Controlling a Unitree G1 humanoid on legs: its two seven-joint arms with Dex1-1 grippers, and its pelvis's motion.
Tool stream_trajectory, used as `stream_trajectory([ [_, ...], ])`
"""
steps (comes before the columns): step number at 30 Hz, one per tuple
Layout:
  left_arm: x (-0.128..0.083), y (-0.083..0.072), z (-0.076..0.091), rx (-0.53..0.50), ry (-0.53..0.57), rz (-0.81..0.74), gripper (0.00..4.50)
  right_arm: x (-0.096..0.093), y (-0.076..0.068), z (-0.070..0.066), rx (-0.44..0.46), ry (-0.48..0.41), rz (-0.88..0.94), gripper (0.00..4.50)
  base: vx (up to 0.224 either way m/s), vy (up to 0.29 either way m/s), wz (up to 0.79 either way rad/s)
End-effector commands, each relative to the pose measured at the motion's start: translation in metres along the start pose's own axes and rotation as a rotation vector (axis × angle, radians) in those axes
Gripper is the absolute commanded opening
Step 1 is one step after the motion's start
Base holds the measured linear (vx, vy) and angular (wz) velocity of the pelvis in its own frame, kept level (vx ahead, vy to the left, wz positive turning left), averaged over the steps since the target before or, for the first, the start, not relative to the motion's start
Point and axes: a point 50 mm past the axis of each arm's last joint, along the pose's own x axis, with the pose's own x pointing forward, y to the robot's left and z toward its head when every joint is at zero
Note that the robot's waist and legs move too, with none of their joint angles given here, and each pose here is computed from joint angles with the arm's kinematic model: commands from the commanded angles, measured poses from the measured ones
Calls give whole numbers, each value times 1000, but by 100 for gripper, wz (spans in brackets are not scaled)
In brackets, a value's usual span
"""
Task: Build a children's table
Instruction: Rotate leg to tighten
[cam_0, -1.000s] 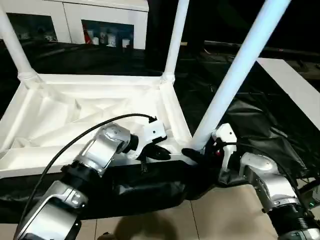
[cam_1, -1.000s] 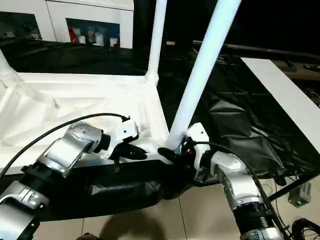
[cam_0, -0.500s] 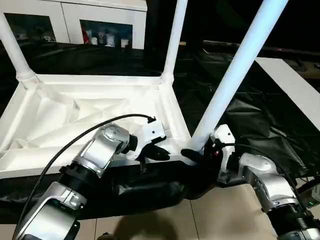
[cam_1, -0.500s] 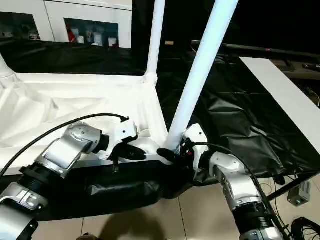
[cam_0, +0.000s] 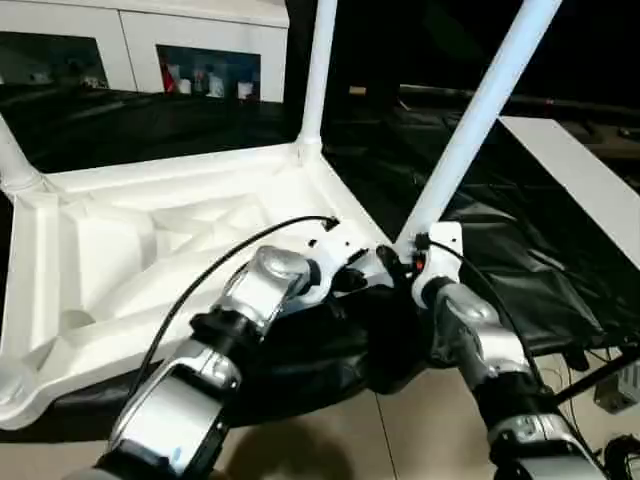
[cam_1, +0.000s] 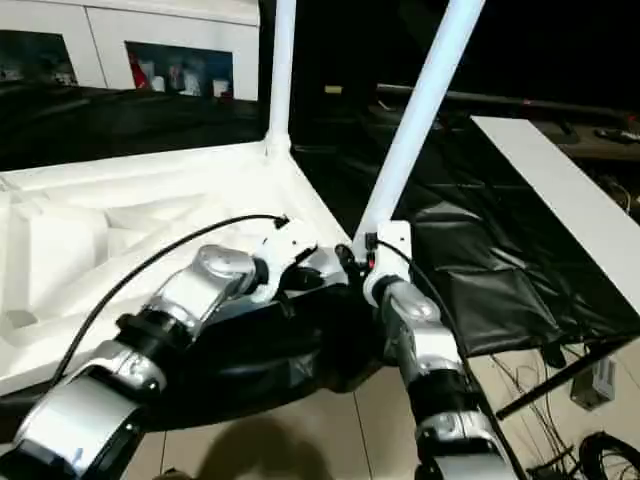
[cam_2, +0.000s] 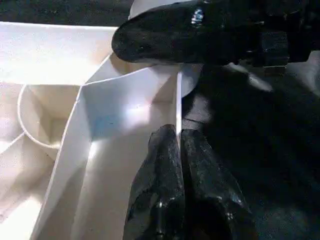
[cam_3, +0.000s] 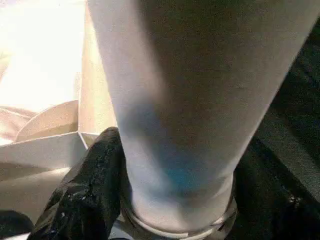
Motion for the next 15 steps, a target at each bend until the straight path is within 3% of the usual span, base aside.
stream_trajectory([
  [1, 6, -5, 7, 16, -21, -11, 0, 0, 6, -2, 25, -7, 56, 301, 0, 0, 0],
  [2, 6, -4, 8, 18, -21, -13, 0, 0, 7, -2, 27, -11, 62, 336, 0, 0, 0],
  [5, 5, -3, 7, 29, -18, -20, 0, -2, 5, 1, 41, -33, 83, 345, 0, 0, 0],
  [7, 2, -1, 4, 40, -17, -28, 0, -7, -1, 4, 26, -41, 118, 378, 0, 0, 0],
  [9, -1, 0, 1, 50, -16, -49, 0, -16, -7, 7, -58, -25, 196, 382, 0, 0, 0],
  [11, -3, 0, 0, 60, -18, -63, 0, -23, -14, 6, -142, 8, 236, 415, 0, 0, 0],
  [15, -10, 0, -1, 83, -17, -104, 0, -40, -30, 5, -231, 54, 345, 421, 0, 0, 0],
])
